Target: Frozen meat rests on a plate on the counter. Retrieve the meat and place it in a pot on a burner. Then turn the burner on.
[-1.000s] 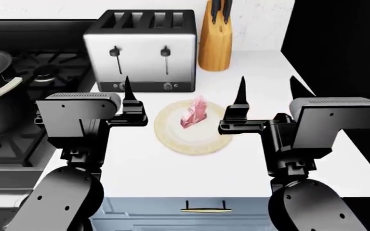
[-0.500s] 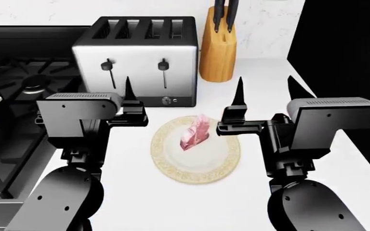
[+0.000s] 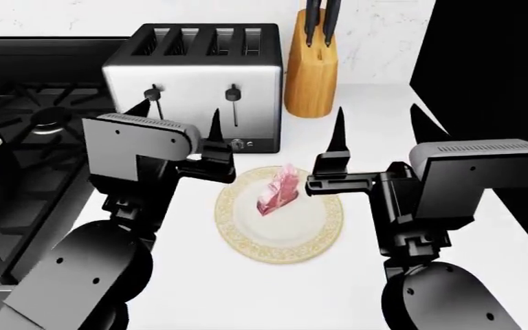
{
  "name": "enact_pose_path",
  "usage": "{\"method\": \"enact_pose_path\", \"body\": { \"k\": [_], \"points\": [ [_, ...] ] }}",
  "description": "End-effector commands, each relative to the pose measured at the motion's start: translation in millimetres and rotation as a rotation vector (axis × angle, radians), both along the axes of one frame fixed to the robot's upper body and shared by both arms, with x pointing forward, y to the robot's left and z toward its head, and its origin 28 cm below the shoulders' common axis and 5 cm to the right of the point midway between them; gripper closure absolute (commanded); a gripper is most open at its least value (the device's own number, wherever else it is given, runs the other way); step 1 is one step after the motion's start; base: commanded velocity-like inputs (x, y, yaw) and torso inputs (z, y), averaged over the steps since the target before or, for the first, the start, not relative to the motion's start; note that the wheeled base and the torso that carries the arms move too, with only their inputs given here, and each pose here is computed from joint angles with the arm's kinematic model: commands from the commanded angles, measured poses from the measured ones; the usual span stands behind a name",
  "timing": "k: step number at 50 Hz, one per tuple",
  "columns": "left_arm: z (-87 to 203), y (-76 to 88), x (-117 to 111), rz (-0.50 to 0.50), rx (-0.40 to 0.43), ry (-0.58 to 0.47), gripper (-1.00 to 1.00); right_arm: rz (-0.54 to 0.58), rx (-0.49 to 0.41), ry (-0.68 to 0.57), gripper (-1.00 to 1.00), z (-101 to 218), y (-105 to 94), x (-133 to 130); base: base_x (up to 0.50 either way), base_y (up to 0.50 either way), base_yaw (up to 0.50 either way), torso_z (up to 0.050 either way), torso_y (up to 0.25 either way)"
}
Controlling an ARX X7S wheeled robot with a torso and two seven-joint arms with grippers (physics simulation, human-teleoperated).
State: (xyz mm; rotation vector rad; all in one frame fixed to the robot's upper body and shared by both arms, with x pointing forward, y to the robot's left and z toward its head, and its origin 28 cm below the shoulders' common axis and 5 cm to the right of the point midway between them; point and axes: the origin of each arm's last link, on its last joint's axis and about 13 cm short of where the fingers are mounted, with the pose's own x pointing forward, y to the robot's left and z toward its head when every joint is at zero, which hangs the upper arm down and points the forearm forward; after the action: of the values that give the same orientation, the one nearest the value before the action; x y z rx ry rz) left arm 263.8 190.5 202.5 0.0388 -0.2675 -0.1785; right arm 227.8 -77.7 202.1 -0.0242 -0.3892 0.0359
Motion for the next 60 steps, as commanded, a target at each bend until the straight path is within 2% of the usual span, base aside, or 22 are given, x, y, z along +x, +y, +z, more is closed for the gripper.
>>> {"method": "enact_pose_path", "body": {
  "k": [1,7,14,23,32,39,54,60],
  "points": [
    [23,-4.7,3,-0.130,0.073,0.050,-1.00,0.006,-0.005,-0.009,-1.00,3,0.9,-3,0.00,0.00,0.00,0.000,0.000],
    [36,-4.8,6,-0.178,0.100,0.093,-1.00,0.004,-0.003,-0.009,-1.00,3,0.3,-3,0.00,0.00,0.00,0.000,0.000],
    [49,-5.7,3,-0.239,0.075,0.159,-1.00,-0.002,-0.002,-0.005,-1.00,4,-0.5,-4,0.00,0.00,0.00,0.000,0.000],
    [57,-16.4,-4,-0.345,0.074,0.247,-1.00,-0.006,0.003,-0.007,-1.00,5,-1.6,-5,0.00,0.00,0.00,0.000,0.000],
    [64,-23.0,-7,-0.406,0.101,0.331,-1.00,-0.006,0.005,-0.004,-1.00,5,-1.5,-5,0.00,0.00,0.00,0.000,0.000],
    [65,-20.8,-5,-0.423,0.093,0.368,-1.00,-0.005,0.005,-0.003,-1.00,6,-1.3,-5,0.00,0.00,0.00,0.000,0.000],
    [63,-5.2,8,-0.449,0.076,0.417,-1.00,0.000,0.001,-0.002,-1.00,5,-0.4,-4,0.00,0.00,0.00,0.000,0.000],
    [56,-6.2,10,-0.461,0.091,0.449,-1.00,-0.004,0.001,0.000,-1.00,5,-0.6,-4,0.00,0.00,0.00,0.000,0.000]
  ]
}}
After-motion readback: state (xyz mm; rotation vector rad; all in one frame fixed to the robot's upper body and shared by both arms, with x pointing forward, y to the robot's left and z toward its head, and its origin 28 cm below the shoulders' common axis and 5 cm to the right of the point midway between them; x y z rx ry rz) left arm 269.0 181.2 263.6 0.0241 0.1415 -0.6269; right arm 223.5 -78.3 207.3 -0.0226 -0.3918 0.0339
